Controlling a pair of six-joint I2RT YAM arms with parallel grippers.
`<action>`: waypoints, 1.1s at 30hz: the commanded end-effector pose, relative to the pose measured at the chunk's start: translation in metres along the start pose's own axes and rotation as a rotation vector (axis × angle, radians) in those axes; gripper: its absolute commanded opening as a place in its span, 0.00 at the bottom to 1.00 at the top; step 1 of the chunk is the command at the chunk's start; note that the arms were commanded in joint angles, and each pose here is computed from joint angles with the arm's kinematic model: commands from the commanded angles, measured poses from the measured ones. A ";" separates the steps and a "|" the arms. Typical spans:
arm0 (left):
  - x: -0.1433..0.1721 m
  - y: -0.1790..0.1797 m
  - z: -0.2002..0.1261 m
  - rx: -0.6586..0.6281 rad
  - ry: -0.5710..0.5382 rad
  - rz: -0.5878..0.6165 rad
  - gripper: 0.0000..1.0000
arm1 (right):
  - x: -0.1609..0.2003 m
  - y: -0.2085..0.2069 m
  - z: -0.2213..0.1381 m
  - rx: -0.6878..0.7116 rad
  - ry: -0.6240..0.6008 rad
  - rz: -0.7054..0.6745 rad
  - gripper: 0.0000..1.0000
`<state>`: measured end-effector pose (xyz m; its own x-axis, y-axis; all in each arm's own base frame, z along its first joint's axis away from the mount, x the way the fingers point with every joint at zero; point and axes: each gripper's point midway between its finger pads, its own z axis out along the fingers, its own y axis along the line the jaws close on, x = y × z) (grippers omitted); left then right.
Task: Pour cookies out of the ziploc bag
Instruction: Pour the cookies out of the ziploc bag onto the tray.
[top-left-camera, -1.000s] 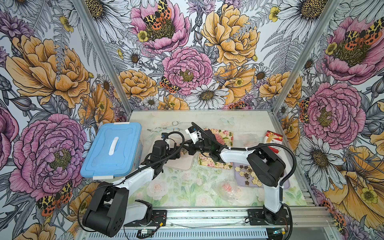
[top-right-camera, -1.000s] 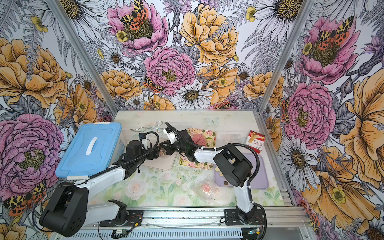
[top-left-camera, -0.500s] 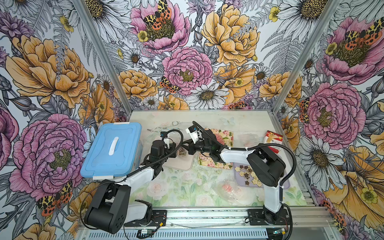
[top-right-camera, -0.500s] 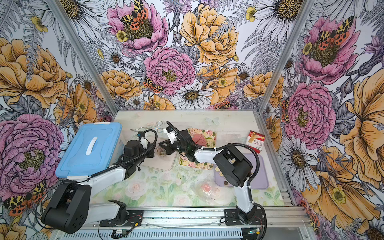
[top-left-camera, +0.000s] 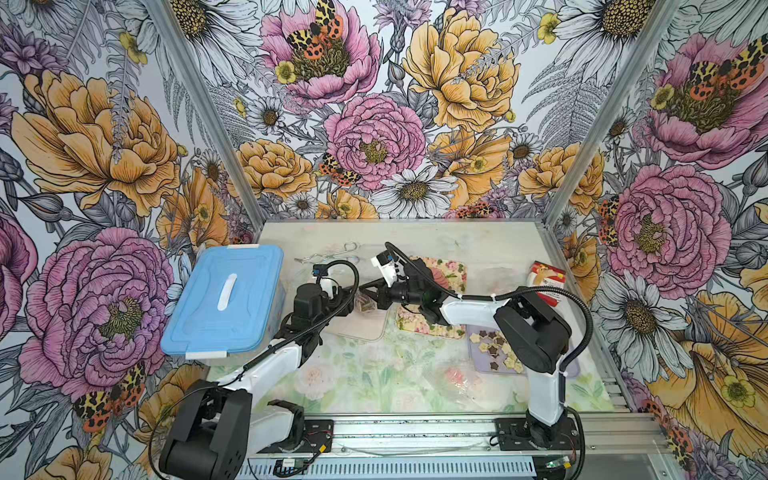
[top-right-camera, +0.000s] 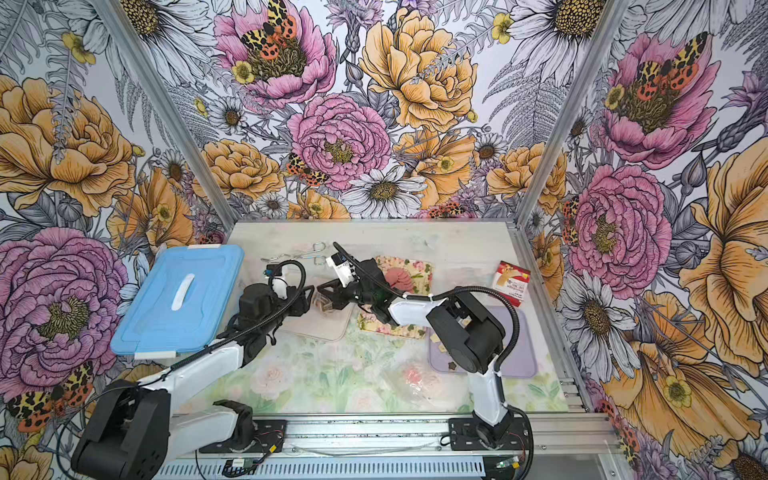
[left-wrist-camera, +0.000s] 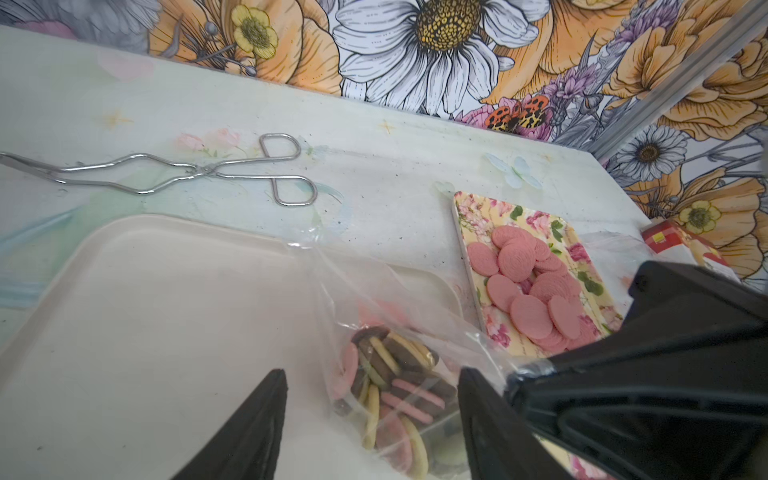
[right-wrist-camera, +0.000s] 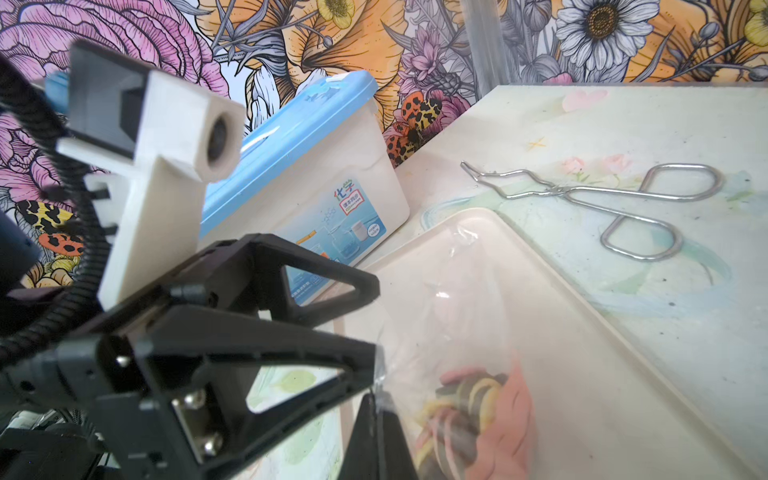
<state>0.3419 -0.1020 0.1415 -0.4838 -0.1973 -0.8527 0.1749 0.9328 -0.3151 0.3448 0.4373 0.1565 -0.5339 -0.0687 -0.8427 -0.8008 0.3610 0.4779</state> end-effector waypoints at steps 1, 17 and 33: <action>-0.014 0.018 -0.019 -0.104 -0.066 -0.015 0.77 | -0.010 0.006 -0.003 -0.033 -0.017 -0.042 0.00; -0.010 -0.016 -0.005 0.063 0.036 -0.481 0.99 | -0.002 0.012 -0.002 -0.083 -0.003 -0.057 0.00; -0.009 -0.014 0.008 -0.039 0.130 -0.613 0.89 | 0.002 0.018 0.000 -0.070 0.017 -0.108 0.00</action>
<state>0.3484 -0.1165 0.1479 -0.5899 -0.6440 -0.4871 -0.1614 0.6851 -0.7103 0.3331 0.4400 0.1550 -0.4916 -0.1209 -0.8624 -0.8461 0.3007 0.4401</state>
